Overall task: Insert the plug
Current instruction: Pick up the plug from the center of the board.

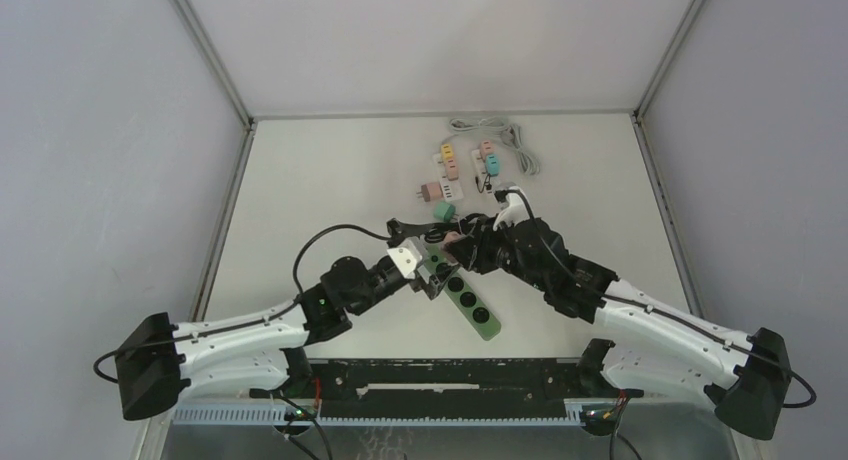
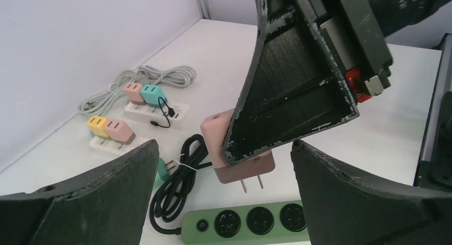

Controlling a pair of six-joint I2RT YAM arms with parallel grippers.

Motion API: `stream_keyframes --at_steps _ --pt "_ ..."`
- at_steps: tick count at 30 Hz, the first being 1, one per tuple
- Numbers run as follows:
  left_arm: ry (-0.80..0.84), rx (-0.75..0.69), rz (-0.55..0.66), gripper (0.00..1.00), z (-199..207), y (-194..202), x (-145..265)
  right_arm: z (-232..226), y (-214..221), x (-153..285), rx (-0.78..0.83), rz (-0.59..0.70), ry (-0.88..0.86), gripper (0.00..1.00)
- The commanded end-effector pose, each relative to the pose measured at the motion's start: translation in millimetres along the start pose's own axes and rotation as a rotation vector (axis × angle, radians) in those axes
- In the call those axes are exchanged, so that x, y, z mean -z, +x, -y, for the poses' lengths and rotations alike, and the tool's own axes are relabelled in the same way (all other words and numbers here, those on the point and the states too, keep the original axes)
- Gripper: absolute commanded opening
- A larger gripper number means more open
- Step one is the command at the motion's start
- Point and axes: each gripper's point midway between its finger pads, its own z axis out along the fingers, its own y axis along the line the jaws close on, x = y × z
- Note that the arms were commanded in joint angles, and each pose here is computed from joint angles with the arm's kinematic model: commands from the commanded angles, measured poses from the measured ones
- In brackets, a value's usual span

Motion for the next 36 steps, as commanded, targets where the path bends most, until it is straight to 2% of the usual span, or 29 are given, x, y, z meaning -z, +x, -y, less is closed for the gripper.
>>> stream_keyframes --at_steps 1,10,15,18,21,26,33,36 --pt "-0.019 0.075 0.082 0.95 0 -18 -10 -15 -37 7 -0.069 0.181 -0.023 0.0" --pt "-0.054 0.086 0.057 0.86 -3 -1 -13 -25 -36 11 -0.085 0.194 -0.055 0.0" --pt "-0.039 0.067 0.06 0.73 -1 -3 -21 -26 -33 12 -0.086 0.185 -0.059 0.0" --pt "-0.043 0.061 0.06 0.57 -2 -2 -23 -28 -32 14 -0.092 0.187 -0.066 0.0" --pt "-0.053 0.063 0.074 0.49 -3 -4 -22 -29 -30 15 -0.093 0.179 -0.07 0.0" --pt "-0.051 0.08 0.117 0.47 -4 -13 -21 -28 -21 13 -0.087 0.147 -0.061 0.0" --pt "-0.038 0.133 0.158 0.58 -2 -21 -22 -25 -15 12 -0.083 0.141 -0.048 0.0" --pt "-0.026 0.16 0.17 0.58 -1 -23 -22 -25 -15 9 -0.075 0.139 -0.045 0.0"
